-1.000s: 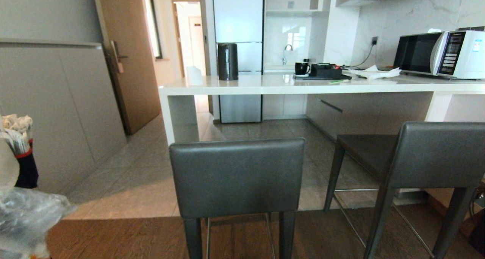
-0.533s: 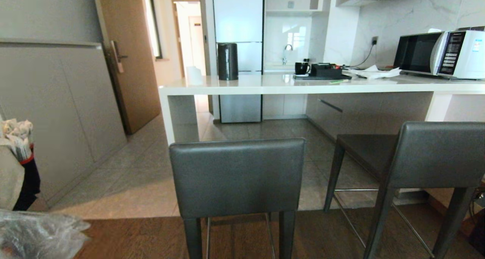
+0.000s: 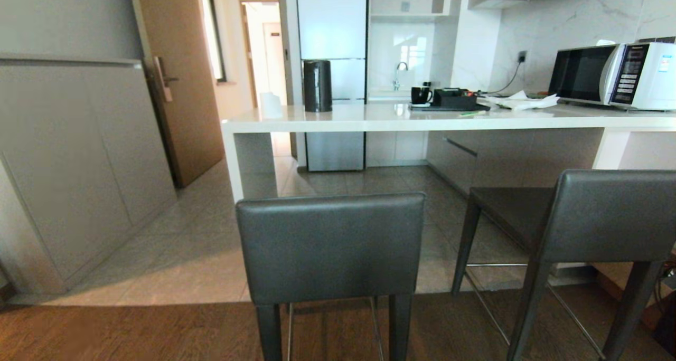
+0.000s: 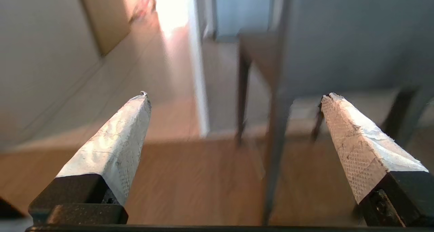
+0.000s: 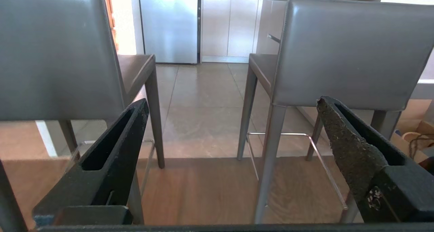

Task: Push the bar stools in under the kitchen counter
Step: Push the gray chair back under the dining table

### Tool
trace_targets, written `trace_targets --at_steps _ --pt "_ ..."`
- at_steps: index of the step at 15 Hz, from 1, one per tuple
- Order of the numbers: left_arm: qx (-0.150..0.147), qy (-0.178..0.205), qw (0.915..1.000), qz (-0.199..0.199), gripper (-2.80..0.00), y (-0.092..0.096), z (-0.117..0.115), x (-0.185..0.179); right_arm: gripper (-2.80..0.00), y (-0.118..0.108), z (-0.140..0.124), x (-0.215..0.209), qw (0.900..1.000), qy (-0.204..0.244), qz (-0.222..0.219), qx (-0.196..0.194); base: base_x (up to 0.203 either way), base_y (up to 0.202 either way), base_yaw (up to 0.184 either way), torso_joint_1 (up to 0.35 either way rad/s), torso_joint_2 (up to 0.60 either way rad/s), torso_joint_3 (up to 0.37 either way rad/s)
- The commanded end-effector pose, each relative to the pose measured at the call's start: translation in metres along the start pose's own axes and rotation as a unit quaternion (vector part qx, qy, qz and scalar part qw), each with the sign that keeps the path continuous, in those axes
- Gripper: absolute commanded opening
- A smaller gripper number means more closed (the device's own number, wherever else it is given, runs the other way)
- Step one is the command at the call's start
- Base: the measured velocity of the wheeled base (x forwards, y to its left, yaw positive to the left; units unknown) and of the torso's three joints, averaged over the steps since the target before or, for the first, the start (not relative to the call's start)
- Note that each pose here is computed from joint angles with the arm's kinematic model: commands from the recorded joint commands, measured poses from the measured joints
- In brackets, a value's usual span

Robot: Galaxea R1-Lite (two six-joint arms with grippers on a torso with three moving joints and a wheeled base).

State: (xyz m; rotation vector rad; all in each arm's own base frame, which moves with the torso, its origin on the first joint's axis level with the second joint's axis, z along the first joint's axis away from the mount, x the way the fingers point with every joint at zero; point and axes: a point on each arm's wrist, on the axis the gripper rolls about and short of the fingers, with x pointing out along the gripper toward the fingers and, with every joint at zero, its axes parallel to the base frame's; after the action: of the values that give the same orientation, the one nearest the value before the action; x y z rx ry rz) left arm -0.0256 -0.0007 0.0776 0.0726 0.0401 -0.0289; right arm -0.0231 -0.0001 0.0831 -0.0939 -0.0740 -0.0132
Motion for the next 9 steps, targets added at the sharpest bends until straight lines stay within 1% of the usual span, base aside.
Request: trace_targets --at_steps 1,3,5,7,9 --pt "0.008 0.011 0.9999 -0.001 0.00 0.0000 -0.0007 -0.0007 0.00 0.0001 0.0001 0.0000 1.000 -0.001 0.003 -0.003 0.000 0.000 0.000 0.000 0.00 0.000" --pt "0.007 0.029 0.9995 -0.006 0.00 -0.0004 -0.0012 -0.0028 0.00 0.0001 0.0001 0.0000 1.000 -0.001 0.003 -0.001 0.000 0.000 0.000 0.000 0.00 0.000" --pt "0.004 0.039 0.9992 -0.011 0.00 -0.0004 -0.0005 -0.0042 0.00 0.0002 -0.0003 -0.0001 1.000 0.002 0.004 -0.006 0.000 0.000 0.000 0.000 0.00 0.000" --pt "0.000 0.040 0.9992 -0.011 0.00 -0.0005 -0.0005 -0.0043 0.00 0.0002 -0.0002 -0.0003 1.000 0.005 0.004 -0.001 0.000 0.000 0.000 0.000 0.00 0.000" --pt "-0.001 0.039 0.9992 -0.011 0.00 -0.0005 -0.0003 -0.0044 0.00 0.0004 -0.0008 0.0001 1.000 0.004 0.006 -0.007 0.000 0.000 0.000 0.000 0.00 0.000"
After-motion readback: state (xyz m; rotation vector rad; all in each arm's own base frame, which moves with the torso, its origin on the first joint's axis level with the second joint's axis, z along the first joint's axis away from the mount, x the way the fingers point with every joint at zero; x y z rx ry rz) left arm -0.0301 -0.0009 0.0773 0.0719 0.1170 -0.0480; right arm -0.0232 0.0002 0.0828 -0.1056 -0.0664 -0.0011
